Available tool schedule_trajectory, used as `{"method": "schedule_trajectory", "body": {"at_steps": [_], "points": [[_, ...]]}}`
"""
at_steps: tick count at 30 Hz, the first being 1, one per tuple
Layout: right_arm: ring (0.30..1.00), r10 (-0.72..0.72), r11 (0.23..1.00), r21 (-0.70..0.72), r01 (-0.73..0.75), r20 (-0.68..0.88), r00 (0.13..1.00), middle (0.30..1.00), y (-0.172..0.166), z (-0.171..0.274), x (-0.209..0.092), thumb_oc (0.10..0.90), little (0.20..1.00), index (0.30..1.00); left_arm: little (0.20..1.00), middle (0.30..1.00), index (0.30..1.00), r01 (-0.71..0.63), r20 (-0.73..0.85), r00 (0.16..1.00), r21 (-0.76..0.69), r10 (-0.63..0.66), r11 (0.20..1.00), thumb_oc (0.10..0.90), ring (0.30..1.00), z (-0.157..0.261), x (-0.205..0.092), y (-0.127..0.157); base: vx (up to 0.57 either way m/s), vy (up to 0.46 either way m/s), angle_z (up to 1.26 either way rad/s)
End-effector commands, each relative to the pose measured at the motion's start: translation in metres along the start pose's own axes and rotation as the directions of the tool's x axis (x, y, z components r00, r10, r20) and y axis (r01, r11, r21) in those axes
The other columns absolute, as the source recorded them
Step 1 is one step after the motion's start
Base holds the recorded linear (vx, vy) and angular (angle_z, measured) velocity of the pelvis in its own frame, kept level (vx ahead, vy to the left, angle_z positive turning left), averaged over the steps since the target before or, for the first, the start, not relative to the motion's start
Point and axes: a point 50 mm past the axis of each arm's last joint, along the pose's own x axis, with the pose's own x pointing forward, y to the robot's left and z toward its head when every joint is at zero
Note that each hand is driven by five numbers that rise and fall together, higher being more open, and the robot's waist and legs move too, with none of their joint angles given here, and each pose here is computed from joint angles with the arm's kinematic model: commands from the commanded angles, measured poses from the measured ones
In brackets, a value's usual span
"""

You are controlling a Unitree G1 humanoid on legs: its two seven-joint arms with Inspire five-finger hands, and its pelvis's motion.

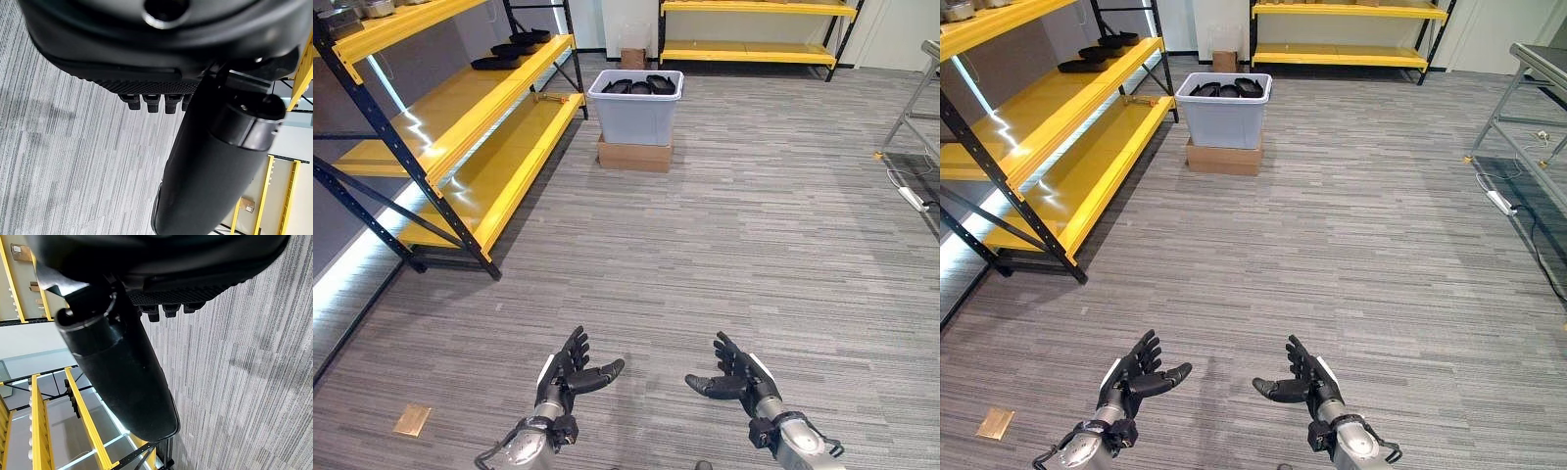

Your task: Move parts from the plastic box to the shelf.

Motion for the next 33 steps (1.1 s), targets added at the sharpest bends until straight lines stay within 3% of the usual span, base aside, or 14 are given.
{"method": "schedule_trajectory", "body": {"at_steps": [1,22,33], "points": [[1.000,0.047,0.999,-0.011,-0.046,0.179,0.983,1.000,0.006,0.038,0.012,0.900,1.000,1.000,1.000,1.000,1.000,0.035,0.189,0.981,0.011,-0.036,0.999,0.900,1.000,0.042,0.016,-0.001,0.00,0.000,0.00],[1.000,0.053,0.999,0.000,-0.054,0.193,0.980,1.000,0.008,0.042,0.015,0.900,1.000,1.000,1.000,1.000,1.000,0.044,0.217,0.975,0.007,-0.045,0.999,0.900,1.000,0.050,0.018,-0.001,0.00,0.004,0.01],[1.000,0.058,0.998,0.023,-0.064,0.201,0.978,1.000,0.012,0.044,0.016,0.900,1.000,1.000,1.000,1.000,1.000,0.080,0.245,0.965,0.052,-0.090,0.995,0.900,1.000,0.062,0.021,-0.007,-0.01,0.186,0.03]]}}
